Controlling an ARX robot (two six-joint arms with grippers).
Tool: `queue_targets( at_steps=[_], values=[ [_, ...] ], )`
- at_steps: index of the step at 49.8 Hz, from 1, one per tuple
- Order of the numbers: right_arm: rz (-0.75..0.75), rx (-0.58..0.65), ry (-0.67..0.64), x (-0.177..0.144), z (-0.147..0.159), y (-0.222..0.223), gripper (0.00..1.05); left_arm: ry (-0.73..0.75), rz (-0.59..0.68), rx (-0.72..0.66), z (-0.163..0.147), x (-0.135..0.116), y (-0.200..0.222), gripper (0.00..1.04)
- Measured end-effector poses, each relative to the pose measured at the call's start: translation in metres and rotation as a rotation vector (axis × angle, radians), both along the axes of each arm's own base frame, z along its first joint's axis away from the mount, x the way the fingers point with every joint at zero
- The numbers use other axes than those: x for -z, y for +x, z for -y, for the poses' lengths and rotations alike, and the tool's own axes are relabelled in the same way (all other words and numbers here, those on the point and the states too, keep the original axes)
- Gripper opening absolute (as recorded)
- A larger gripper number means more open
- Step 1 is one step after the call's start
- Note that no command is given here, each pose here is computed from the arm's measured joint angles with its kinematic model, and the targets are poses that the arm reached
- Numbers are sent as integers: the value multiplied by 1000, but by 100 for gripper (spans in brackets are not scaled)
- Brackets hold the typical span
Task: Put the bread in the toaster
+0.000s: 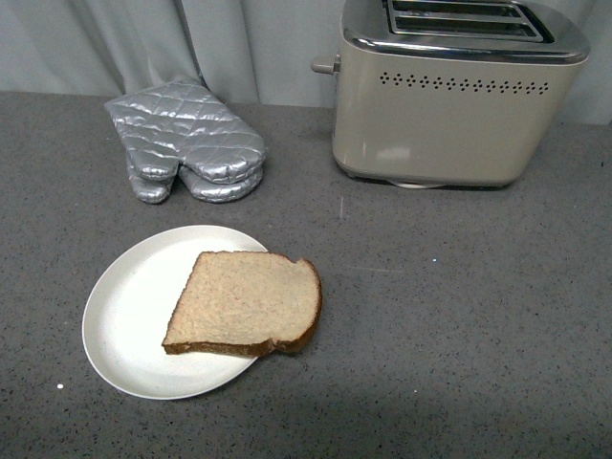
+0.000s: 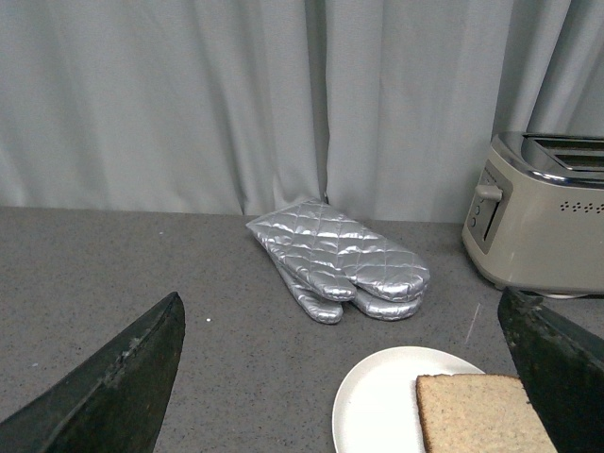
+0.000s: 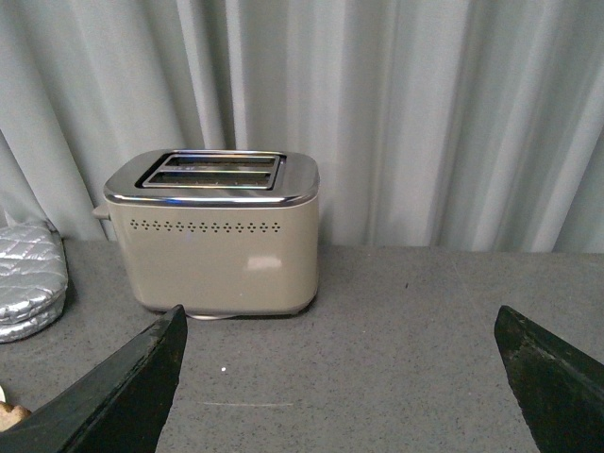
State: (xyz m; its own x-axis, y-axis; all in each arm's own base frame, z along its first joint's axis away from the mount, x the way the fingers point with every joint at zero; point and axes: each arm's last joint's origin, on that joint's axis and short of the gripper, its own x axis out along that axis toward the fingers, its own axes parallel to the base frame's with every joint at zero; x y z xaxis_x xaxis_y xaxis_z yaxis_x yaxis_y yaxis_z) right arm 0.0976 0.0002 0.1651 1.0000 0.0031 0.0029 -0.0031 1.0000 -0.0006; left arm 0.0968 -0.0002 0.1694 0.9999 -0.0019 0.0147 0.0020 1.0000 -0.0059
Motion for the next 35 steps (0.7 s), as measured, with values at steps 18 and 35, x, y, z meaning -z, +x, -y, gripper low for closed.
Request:
queue_targets(
  at_steps=[18,35],
  values=[
    [0,0,0,0,0,0,95,0,0,0,0,0,0,98],
    [0,0,0,0,0,0,95,-92,-210,-147,0,4,2,98]
  ],
)
